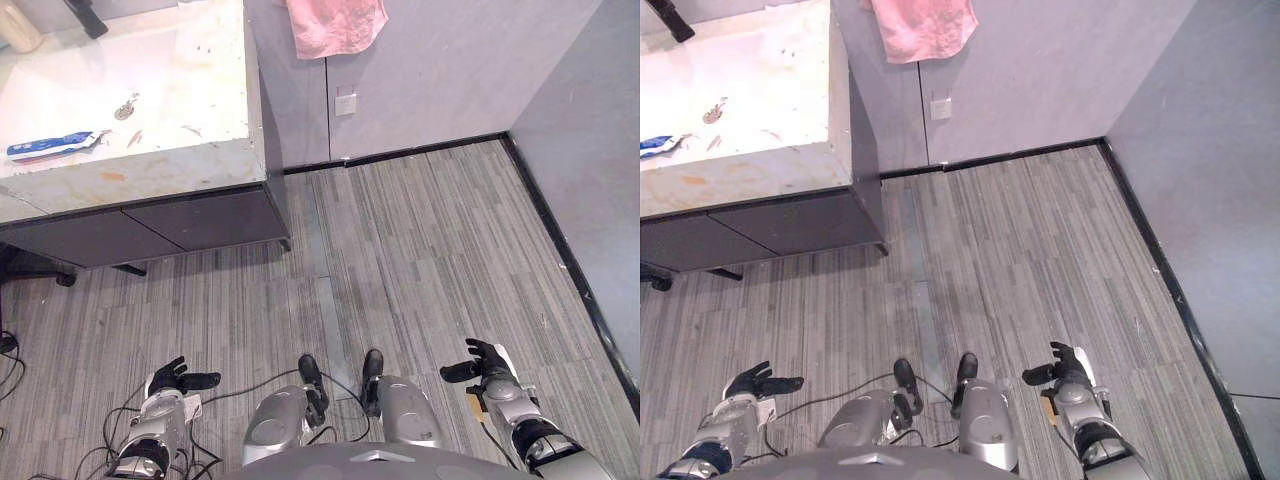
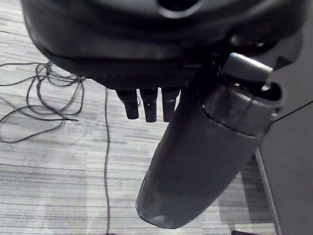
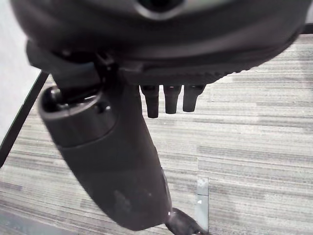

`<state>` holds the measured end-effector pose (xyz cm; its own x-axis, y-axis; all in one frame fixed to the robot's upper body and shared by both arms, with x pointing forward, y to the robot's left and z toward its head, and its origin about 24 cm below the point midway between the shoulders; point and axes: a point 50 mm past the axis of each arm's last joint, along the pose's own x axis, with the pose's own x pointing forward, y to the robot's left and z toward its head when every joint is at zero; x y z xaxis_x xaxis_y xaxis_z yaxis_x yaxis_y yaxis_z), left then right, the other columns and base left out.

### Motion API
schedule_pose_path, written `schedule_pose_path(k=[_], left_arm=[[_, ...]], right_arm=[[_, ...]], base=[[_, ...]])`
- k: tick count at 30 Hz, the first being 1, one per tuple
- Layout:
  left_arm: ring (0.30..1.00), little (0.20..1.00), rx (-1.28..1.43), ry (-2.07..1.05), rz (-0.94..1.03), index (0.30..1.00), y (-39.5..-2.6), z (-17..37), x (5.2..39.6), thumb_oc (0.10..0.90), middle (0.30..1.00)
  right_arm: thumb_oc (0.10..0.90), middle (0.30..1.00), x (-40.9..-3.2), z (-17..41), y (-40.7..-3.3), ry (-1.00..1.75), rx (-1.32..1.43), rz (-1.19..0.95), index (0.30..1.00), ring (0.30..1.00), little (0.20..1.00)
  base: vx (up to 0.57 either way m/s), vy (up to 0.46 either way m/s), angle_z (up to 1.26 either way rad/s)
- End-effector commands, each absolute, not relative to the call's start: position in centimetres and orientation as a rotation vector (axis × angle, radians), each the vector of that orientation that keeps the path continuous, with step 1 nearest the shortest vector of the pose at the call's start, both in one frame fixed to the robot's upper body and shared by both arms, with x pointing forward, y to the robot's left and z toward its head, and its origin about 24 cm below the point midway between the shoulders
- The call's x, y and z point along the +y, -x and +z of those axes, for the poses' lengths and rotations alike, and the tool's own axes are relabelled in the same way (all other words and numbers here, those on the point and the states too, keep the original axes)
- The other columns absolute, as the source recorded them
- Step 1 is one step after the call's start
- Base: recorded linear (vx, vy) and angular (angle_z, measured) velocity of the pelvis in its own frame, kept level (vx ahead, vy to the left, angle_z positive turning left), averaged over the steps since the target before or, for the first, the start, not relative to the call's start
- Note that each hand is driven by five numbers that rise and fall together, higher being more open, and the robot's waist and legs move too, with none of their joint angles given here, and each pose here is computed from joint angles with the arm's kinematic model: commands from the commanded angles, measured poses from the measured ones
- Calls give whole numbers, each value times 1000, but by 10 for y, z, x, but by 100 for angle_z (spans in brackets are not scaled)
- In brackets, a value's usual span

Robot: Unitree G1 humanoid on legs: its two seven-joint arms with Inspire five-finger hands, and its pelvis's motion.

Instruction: Organize the bathroom.

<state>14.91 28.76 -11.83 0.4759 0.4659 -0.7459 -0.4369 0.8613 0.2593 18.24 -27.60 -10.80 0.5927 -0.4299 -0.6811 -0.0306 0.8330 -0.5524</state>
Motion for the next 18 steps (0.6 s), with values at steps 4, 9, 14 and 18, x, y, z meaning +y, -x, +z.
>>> schedule_pose_path(k=[4,9,14,18], left_arm=[[900,900,920,-73,573,900,-146,-116,300,800,900],[900,900,889,-102,499,900,-164,-112,289,800,900],[900,900,865,-134,417,900,-172,-107,288,800,900],[900,900,893,-204,403,900,-156,-108,295,800,900]], right_arm=[[800,900,-304,-82,-203,640,801,-303,900,900,900],[800,900,-290,-75,-224,440,728,-240,900,900,900],[800,900,-282,-77,-217,239,705,-209,900,900,900],[800,900,-272,-81,-212,264,701,-120,900,900,900]], base=[[76,331,-12],[39,390,23],[86,450,22],[119,249,-39]])
